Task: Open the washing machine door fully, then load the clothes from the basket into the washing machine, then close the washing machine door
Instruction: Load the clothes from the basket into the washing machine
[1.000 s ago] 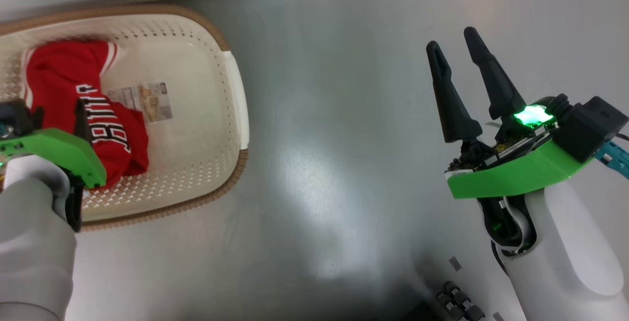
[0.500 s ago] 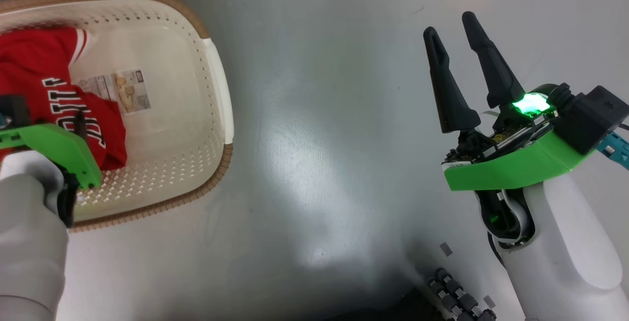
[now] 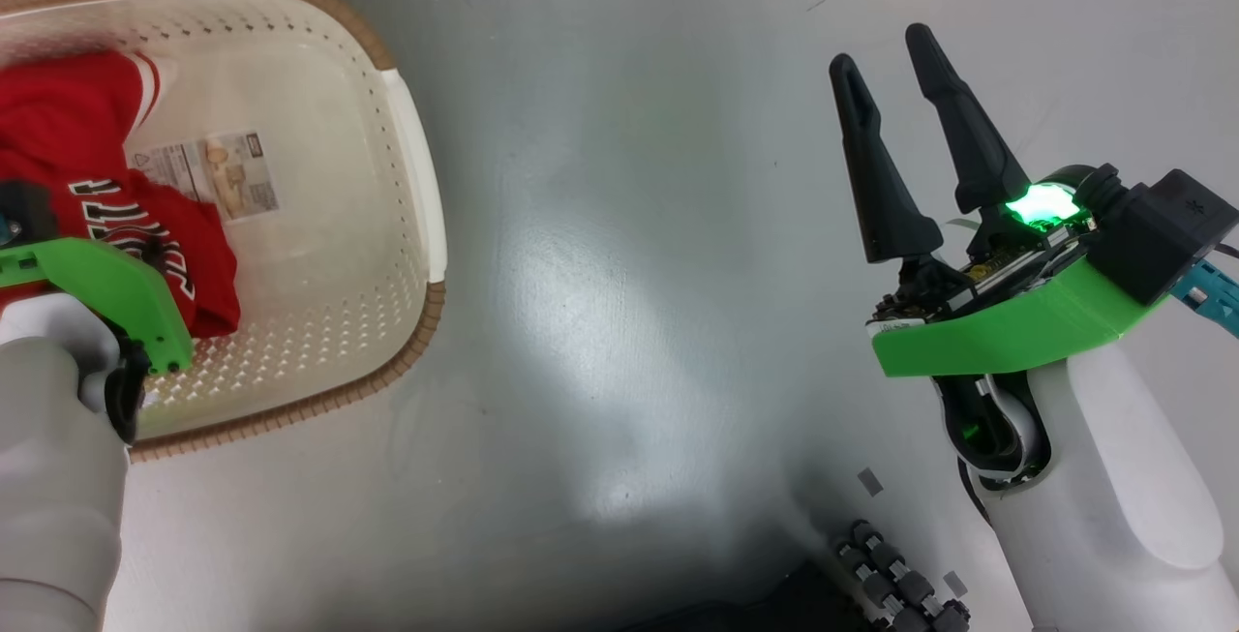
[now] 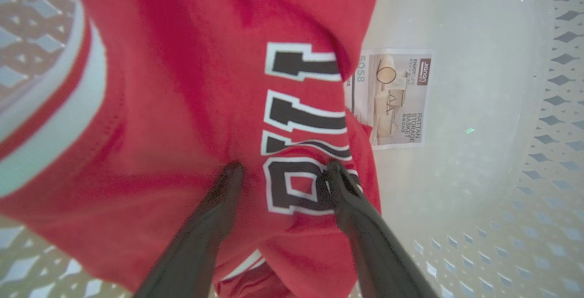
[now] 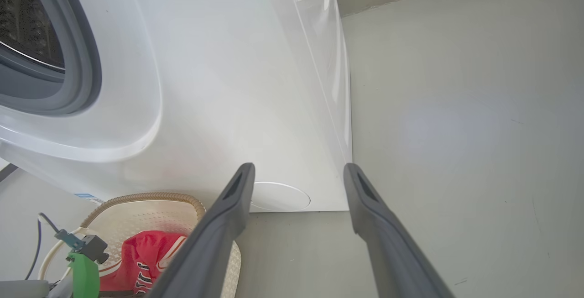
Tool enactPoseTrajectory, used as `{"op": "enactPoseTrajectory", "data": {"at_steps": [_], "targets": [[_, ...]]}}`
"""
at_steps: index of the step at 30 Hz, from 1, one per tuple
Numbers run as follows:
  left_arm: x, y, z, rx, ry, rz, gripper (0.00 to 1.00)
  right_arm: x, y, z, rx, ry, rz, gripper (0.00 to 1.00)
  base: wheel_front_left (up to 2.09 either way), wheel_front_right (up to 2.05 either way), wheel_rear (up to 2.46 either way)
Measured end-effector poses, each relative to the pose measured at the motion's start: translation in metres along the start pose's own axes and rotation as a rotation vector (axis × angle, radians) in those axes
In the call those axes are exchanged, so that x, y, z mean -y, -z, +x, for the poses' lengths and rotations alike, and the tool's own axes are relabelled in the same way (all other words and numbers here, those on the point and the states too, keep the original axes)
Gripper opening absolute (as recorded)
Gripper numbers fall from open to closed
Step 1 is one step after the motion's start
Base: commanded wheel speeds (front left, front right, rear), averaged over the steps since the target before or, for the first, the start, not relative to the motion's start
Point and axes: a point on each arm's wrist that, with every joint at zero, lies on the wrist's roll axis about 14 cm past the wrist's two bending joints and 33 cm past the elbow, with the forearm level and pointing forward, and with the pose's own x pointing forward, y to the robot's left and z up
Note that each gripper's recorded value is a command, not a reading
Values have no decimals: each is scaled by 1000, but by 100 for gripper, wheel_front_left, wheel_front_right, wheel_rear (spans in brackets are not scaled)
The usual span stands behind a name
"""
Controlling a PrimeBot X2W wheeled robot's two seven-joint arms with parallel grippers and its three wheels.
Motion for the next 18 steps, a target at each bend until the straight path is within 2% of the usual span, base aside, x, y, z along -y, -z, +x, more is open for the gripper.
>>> {"op": "enactPoseTrajectory", "data": {"at_steps": [2, 3, 4, 5, 18], "targets": [[0, 0, -1, 0, 0, 0, 46, 0, -1, 0, 2, 0, 0, 100, 0, 0, 0], [0, 0, -1, -6, 0, 1, 35, -1, -2, 0, 3, -1, 0, 100, 0, 0, 0], [0, 0, -1, -6, 0, 1, 7, -1, -2, 0, 3, -1, 0, 100, 0, 0, 0], [0, 0, -1, -5, 0, 2, 0, -1, -2, 0, 5, -1, 1, 100, 0, 0, 0], [0, -20, -16, 86, -1, -3, 0, -9, -16, -1, 32, -15, 2, 100, 0, 0, 0]]}}
